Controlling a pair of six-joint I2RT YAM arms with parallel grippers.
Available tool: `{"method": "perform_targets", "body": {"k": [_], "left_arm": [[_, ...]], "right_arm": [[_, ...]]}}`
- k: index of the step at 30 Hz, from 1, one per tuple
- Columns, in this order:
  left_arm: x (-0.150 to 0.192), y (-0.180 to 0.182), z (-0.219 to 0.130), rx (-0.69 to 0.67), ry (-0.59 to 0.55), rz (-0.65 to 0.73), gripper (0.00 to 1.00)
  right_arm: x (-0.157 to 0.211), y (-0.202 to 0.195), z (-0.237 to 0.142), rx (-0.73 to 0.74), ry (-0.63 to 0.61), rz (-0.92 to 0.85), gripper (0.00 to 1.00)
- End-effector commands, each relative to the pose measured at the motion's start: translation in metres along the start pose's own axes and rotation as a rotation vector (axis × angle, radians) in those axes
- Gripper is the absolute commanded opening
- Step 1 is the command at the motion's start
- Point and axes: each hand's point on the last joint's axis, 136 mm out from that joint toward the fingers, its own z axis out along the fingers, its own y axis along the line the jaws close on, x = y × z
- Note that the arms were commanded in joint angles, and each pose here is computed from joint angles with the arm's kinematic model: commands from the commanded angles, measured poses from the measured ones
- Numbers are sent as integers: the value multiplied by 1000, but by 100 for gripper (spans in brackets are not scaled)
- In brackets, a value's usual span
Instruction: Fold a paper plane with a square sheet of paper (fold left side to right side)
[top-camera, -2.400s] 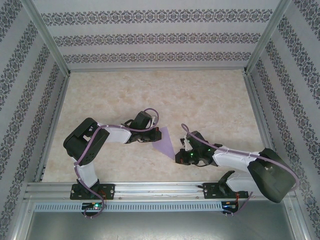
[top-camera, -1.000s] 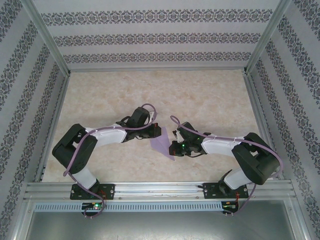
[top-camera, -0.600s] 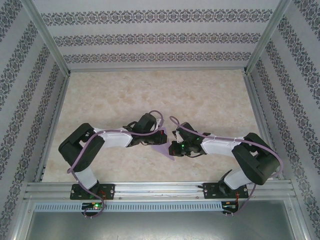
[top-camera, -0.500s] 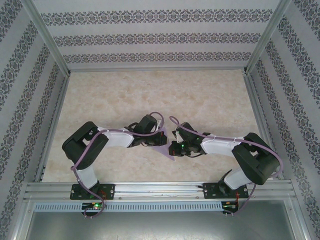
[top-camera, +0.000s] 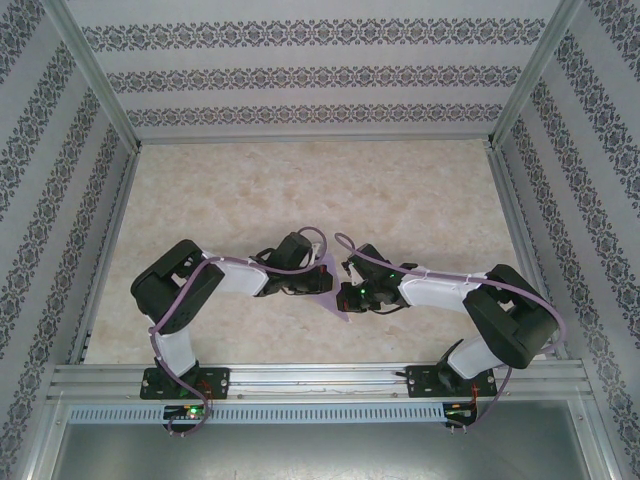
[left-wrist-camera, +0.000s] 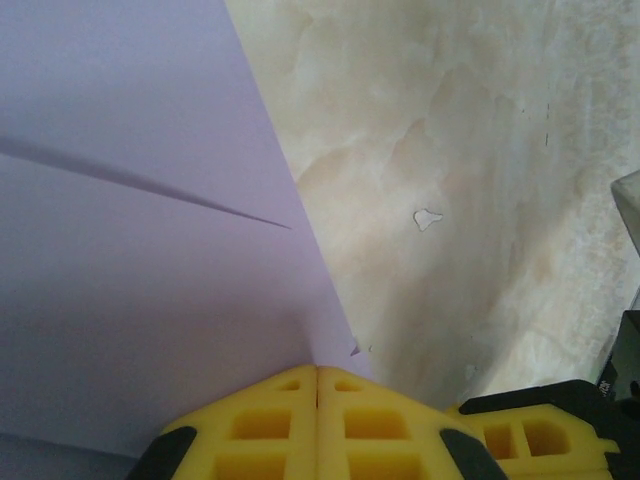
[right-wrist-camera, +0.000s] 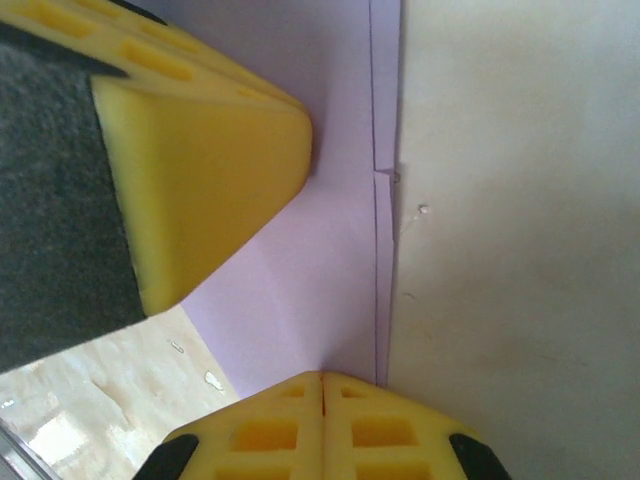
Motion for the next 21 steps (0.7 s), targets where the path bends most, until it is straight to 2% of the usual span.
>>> {"method": "perform_targets", "body": {"k": [1,17,21], "left_arm": [[-8,51,-5,-126,-33,-37,3],[-59,108,-40,-200,-104,-68,3],[-74,114,-46,-180,-126,-84,4]], "right_arm": [[50,-65,4,266,152,57,0],[62,-69,2,274,157,69,0],[62,-65,1,247,144,75,0]]}}
